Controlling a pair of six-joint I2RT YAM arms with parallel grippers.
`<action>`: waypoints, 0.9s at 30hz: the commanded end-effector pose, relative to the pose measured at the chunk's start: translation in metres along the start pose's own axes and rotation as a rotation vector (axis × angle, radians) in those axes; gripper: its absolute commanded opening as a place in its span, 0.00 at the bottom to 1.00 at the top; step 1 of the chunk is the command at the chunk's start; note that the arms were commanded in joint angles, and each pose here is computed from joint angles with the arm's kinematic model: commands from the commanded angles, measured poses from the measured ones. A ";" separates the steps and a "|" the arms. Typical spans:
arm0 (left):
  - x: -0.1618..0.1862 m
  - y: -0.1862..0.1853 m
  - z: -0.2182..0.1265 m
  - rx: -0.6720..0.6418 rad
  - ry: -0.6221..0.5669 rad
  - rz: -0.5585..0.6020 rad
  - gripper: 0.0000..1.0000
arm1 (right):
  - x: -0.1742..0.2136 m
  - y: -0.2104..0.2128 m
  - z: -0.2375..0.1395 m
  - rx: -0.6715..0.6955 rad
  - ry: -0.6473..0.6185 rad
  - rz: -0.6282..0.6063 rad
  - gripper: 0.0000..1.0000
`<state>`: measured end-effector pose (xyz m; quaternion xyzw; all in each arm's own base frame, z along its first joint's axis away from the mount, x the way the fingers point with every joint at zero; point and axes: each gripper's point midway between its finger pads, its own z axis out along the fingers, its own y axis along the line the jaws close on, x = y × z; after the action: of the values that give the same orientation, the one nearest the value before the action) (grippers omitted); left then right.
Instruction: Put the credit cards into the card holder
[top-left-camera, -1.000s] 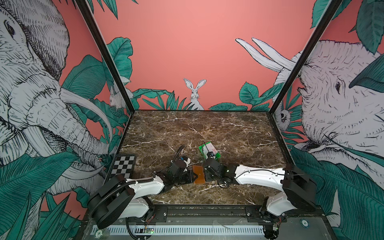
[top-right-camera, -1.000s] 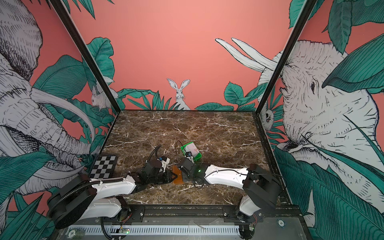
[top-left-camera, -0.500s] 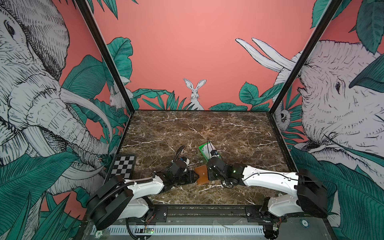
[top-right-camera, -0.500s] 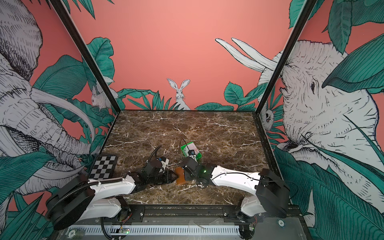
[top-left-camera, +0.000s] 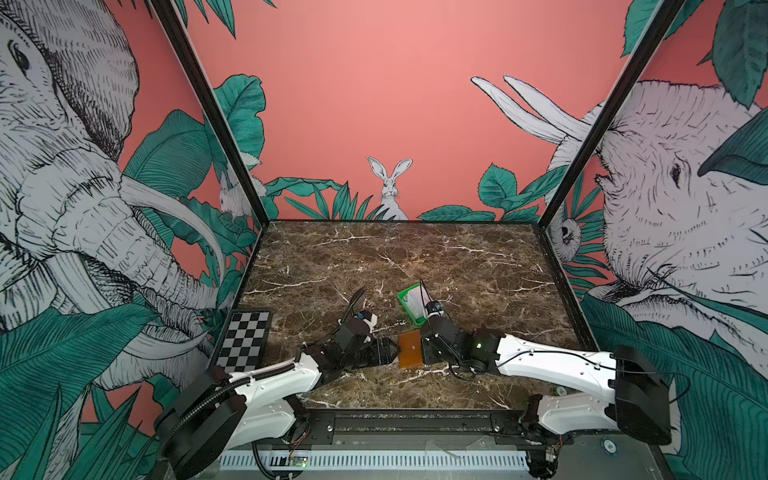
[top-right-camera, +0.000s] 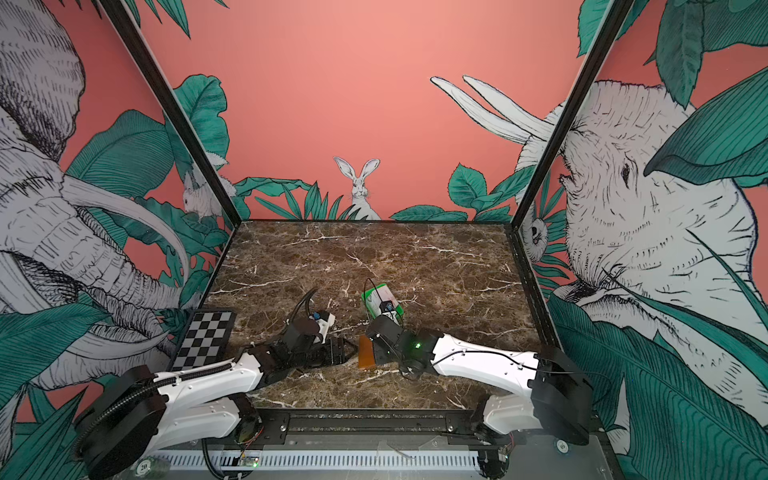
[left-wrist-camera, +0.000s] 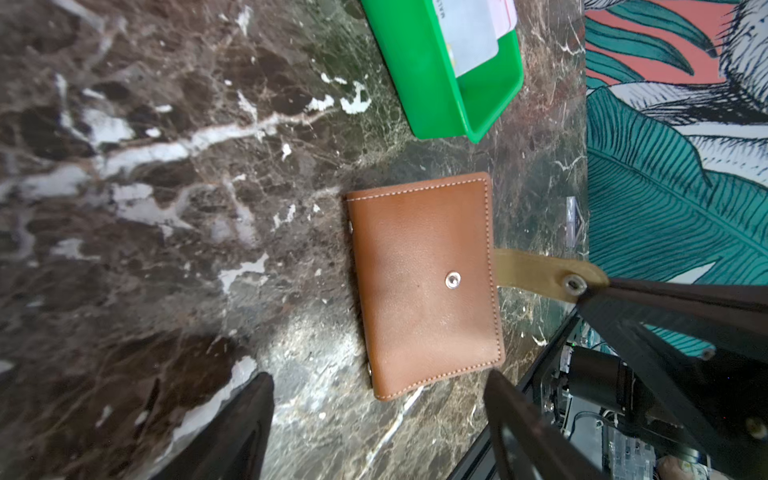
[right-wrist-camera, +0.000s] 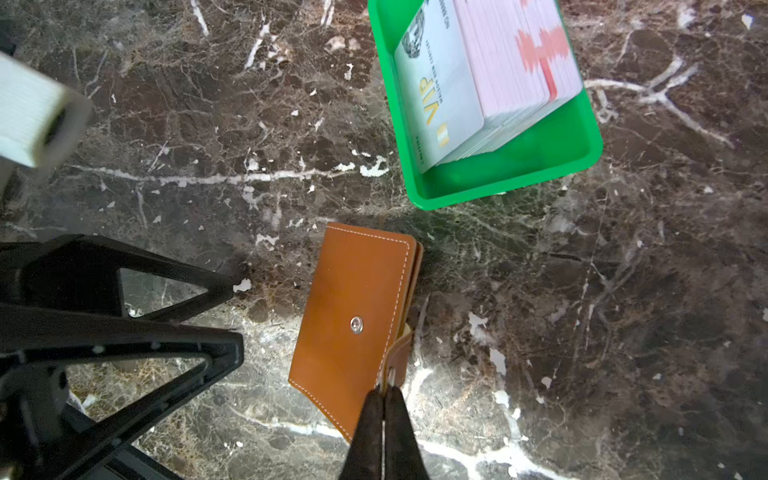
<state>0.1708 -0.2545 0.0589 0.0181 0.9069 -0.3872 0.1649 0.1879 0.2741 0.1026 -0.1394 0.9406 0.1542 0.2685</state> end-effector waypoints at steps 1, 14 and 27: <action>-0.007 -0.014 0.003 0.044 -0.004 0.020 0.83 | -0.010 0.005 -0.010 -0.007 -0.044 -0.016 0.00; -0.016 -0.043 0.014 0.180 -0.005 0.020 0.88 | -0.021 0.016 -0.028 -0.050 -0.101 -0.045 0.00; -0.015 -0.053 0.018 0.223 0.014 0.030 0.91 | -0.028 0.025 -0.039 -0.083 -0.136 -0.068 0.00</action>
<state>0.1784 -0.2941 0.0763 0.0449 0.8696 -0.4667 0.1548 0.1808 0.2837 0.1347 -0.1714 0.9189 0.1788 0.3069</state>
